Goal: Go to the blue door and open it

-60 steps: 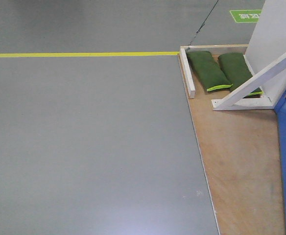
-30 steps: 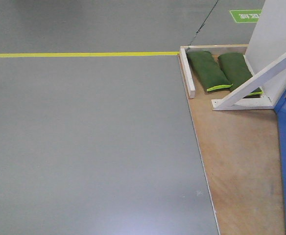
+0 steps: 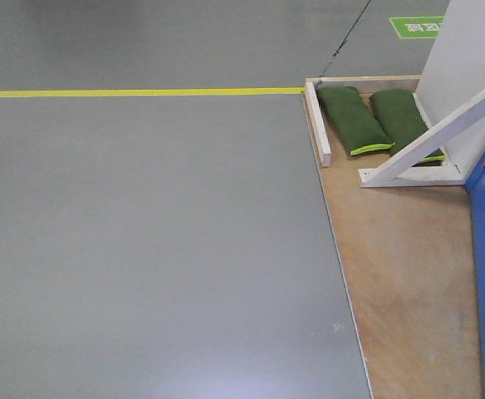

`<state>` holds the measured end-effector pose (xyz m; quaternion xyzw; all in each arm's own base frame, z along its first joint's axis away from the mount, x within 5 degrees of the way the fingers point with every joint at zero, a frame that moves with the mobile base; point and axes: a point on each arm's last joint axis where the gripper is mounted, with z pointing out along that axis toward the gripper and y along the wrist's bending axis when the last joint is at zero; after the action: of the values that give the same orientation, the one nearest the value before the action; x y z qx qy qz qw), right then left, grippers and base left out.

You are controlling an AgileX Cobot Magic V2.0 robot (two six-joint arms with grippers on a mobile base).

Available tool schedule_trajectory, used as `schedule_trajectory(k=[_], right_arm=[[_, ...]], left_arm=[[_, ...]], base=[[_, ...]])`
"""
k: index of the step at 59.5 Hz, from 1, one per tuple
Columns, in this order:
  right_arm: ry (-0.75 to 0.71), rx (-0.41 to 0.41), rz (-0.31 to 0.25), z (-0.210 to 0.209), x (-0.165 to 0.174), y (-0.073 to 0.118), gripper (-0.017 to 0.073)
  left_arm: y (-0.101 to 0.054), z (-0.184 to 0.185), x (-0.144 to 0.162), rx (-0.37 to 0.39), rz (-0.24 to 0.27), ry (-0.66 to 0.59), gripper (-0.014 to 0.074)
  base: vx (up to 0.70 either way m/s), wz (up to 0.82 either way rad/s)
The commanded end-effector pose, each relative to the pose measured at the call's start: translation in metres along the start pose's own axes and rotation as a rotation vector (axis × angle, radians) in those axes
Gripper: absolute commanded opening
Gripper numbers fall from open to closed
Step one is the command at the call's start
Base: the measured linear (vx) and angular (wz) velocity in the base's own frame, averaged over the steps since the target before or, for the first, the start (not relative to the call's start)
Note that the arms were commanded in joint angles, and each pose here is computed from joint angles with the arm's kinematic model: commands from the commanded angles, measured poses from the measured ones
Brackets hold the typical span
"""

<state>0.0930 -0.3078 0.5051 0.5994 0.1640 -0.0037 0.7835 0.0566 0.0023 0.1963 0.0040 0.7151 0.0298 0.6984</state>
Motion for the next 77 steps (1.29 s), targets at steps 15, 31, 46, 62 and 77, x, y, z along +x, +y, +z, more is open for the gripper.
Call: schedule_trajectory(k=[15,31,46,62,77], right_arm=[[0.138,-0.097,-0.047,-0.016,0.007,0.031,-0.0001],[0.219,-0.104,-0.053,-0.017,0.015,0.032,-0.0001],[0.327,-0.141,-0.057,-0.03,0.021,0.043,-0.0001],[0.461,-0.235,-0.055,-0.061,0.033,0.071,-0.0001],[0.662,-0.36,-0.016,-0.099,0.069,0.103,-0.0001]], left_arm=[[0.0,-0.003,-0.017,0.001,-0.008,-0.124,0.0073],[0.0,-0.003,-0.017,0.001,-0.008,-0.124,0.0073],[0.0,-0.003,-0.017,0.001,-0.008,-0.124,0.0073],[0.0,-0.003,-0.017,0.001,-0.008,-0.124,0.0073],[0.0,-0.003,-0.017,0.001,-0.008,-0.124,0.0073]], base=[[0.0,0.0],[0.0,0.0],[0.0,0.0],[0.0,0.0],[0.0,0.0]])
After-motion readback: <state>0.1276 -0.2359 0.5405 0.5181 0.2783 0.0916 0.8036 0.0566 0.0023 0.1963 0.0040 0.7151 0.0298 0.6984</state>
